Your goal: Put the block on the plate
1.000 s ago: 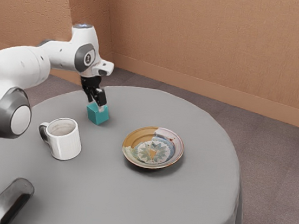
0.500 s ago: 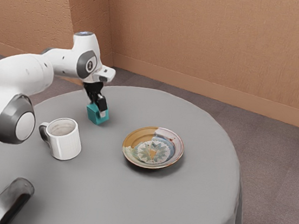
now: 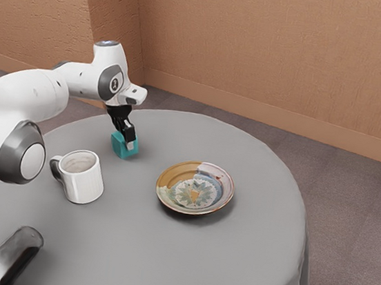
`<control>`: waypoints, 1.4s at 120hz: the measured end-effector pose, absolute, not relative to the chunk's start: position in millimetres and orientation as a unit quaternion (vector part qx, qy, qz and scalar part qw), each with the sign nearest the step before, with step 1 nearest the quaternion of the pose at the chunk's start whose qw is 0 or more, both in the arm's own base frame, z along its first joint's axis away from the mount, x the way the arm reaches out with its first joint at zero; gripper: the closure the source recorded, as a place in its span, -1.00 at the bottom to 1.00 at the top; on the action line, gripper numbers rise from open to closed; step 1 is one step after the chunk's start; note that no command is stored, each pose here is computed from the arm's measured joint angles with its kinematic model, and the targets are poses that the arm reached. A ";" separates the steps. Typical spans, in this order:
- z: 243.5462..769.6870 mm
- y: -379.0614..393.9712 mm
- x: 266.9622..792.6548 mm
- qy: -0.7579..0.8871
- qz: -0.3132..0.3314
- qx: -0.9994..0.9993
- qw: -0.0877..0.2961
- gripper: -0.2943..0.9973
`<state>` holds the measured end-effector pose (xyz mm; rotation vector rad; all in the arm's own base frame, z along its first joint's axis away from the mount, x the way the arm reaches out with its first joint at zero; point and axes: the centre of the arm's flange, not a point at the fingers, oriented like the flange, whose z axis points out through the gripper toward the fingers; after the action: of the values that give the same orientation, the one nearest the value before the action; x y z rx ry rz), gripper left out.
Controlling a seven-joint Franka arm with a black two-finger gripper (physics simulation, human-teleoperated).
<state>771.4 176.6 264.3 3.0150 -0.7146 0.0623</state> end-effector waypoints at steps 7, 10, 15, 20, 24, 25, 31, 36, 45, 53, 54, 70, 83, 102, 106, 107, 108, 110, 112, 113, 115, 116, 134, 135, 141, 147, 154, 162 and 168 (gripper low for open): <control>264.8 176.7 771.4 -0.231 0.020 0.972 0.021 -0.16; 265.1 176.7 771.5 -0.232 0.020 0.972 0.021 -0.15; 267.5 176.7 772.1 -0.232 0.022 0.972 0.020 -0.14; 271.7 176.7 773.2 -0.233 0.024 0.972 0.019 -0.14; 275.5 176.6 773.9 -0.234 0.025 0.972 0.018 -0.14; 276.8 176.6 774.2 -0.234 0.026 0.972 0.017 -0.14; 284.6 175.7 775.7 -0.236 0.029 0.971 0.015 -0.13; 295.2 169.3 777.7 -0.241 0.034 0.970 0.014 -0.10; 328.2 120.4 784.8 -0.271 0.044 0.961 0.011 -0.09; 348.3 50.8 781.7 -0.310 0.038 0.950 0.016 -0.09; 349.5 42.1 780.8 -0.315 0.036 0.948 0.017 -0.09; 346.7 -62.8 766.5 -0.367 0.021 0.929 0.028 -0.07; 336.6 -102.9 752.0 -0.380 0.014 0.924 0.041 -0.06; 319.9 -119.7 737.9 -0.374 0.012 0.926 0.050 -0.06; 318.5 -120.5 737.9 -0.371 0.015 0.927 0.051 -0.06; 318.1 -120.6 737.9 -0.370 0.015 0.927 0.051 -0.06; 317.7 -120.8 738.0 -0.370 0.016 0.928 0.052 -0.06; 316.0 -120.9 737.7 -0.368 0.016 0.928 0.052 -0.06; 314.6 -120.9 737.6 -0.367 0.017 0.929 0.052 -0.06; 314.1 -121.0 737.6 -0.366 0.018 0.929 0.052 -0.06; 313.3 -121.0 737.7 -0.364 0.019 0.930 0.053 -0.06; 313.0 -121.0 737.7 -0.364 0.020 0.930 0.053 -0.06; 312.0 -121.3 739.8 -0.353 0.031 0.933 0.052 -0.23; 312.1 -121.3 739.9 -0.353 0.032 0.934 0.052 -0.25; 313.1 -121.4 740.5 -0.350 0.035 0.935 0.052 -0.31; 313.7 -121.2 740.9 -0.347 0.037 0.936 0.052 -0.36; 315.4 -120.6 741.3 -0.345 0.039 0.937 0.051 -0.40; 331.3 -119.3 741.7 -0.342 0.048 0.937 0.048 -0.44; 358.4 -118.4 740.1 -0.342 0.062 0.937 0.043 -0.46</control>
<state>740.1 -118.4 358.4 2.8639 -1.0459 0.1906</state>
